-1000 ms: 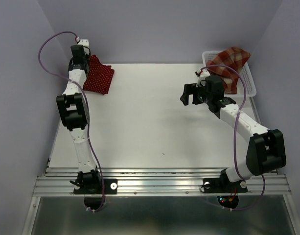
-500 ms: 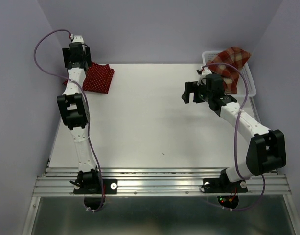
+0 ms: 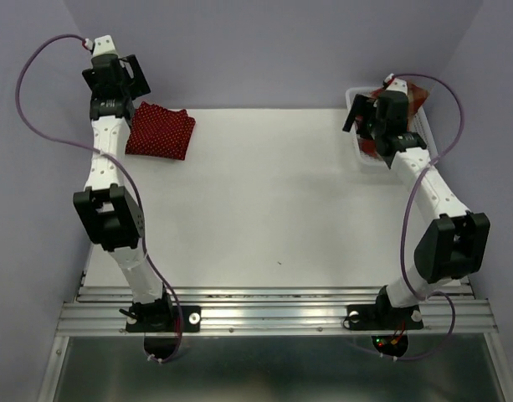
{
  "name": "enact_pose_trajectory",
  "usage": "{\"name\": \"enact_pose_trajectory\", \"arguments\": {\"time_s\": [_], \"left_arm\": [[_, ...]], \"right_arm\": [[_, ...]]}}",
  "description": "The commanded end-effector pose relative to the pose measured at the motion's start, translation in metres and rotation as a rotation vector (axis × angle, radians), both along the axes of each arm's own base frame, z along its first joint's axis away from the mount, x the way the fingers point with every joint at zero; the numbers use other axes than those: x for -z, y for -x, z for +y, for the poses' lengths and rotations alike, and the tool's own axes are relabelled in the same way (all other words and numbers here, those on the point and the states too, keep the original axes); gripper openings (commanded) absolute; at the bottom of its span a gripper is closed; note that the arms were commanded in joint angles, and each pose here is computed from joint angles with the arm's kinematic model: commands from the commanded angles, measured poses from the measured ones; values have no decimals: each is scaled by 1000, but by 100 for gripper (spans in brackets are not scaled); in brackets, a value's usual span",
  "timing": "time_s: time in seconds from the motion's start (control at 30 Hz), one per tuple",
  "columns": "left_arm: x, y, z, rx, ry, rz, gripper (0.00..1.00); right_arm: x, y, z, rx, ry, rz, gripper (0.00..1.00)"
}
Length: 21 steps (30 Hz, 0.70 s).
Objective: Fold and stack the skirts
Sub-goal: Grab the skirt from the pile
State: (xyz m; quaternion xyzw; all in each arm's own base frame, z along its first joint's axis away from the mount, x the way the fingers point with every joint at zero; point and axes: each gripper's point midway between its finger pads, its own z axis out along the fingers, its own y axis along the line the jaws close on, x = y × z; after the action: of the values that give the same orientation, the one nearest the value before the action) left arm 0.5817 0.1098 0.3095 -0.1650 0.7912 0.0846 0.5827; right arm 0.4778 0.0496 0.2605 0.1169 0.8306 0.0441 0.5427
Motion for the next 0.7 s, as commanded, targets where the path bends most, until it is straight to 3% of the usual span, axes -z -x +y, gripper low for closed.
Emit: {"name": "enact_pose_trajectory", "arguments": {"time_s": [0.0,0.07,0.13,0.3,0.47,0.6,0.67], "left_arm": [[-55,51,-38,97,184,-179,99],[-31,65,-48,126,224,-162,99],[-37,84,-53,137,230,-179,99],[-8,118,-69,180,281,-107,99],[7,145,-67,124,301,-87,99],[-8,156,-70,132,307,-126,99],[-17,159,-70,129,307,-141,99]], "right_arm": [[6,-26,-54,153,39,39,100],[3,-38,-76,146,99,40,100],[12,-47,-88,111,159,67,100],[65,-69,-116,-58,328,186,100],[100,-85,-161,25,322,261,100],[145,-103,-174,13,301,329,98],[138,-115,-176,2,288,301,58]]}}
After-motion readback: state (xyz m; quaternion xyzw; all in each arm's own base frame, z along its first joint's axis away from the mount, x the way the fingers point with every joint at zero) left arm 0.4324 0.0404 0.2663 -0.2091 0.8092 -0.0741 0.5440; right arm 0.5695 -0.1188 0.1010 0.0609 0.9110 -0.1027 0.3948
